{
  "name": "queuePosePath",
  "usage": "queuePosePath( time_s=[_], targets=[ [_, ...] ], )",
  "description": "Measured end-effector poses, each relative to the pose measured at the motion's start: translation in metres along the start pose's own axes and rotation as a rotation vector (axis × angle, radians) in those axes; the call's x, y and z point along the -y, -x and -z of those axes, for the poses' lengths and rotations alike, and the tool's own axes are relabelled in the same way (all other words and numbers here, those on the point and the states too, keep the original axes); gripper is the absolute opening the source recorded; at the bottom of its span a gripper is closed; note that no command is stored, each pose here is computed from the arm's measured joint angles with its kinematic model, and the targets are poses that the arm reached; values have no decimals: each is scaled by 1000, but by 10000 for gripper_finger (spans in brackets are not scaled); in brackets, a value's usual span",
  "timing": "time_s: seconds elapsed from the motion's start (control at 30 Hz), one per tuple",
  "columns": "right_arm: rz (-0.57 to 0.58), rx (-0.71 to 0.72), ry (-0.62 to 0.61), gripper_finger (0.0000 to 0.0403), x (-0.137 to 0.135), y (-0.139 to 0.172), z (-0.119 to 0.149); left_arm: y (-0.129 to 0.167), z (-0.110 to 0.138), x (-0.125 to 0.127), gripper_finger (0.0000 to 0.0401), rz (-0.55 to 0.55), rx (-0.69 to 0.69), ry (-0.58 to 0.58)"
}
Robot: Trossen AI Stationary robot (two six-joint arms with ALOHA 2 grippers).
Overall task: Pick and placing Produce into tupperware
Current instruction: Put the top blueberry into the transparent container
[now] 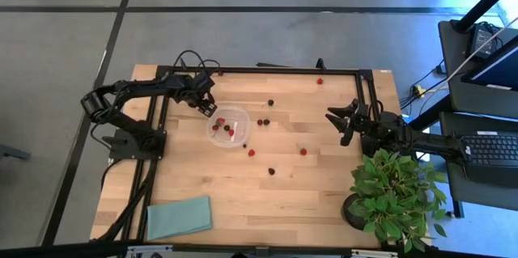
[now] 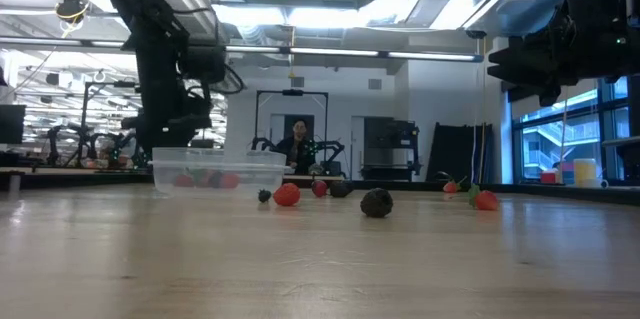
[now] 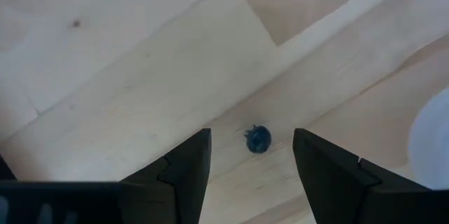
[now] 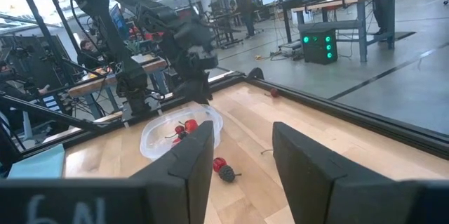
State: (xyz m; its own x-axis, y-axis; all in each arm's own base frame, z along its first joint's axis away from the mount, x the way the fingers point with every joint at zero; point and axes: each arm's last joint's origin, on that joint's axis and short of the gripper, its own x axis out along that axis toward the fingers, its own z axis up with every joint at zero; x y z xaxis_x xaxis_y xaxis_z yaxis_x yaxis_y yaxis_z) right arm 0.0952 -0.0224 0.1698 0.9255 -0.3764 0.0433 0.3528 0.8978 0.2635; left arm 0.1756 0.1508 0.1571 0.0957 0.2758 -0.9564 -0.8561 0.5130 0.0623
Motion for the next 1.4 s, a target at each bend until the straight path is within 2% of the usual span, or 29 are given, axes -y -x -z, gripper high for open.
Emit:
queuePosePath(
  time_s=[0.43, 0.8, 1.4],
  targets=[
    [0, 0, 0, 149, 0, 0, 0, -27, -1, 5, 195, -12, -91, -13],
    [0, 0, 0, 149, 0, 0, 0, -28, 1, 5, 192, -4, -115, -14],
    [-1, 0, 0, 149, 0, 0, 0, -29, 2, 6, 82, 20, -124, -12]
  ],
)
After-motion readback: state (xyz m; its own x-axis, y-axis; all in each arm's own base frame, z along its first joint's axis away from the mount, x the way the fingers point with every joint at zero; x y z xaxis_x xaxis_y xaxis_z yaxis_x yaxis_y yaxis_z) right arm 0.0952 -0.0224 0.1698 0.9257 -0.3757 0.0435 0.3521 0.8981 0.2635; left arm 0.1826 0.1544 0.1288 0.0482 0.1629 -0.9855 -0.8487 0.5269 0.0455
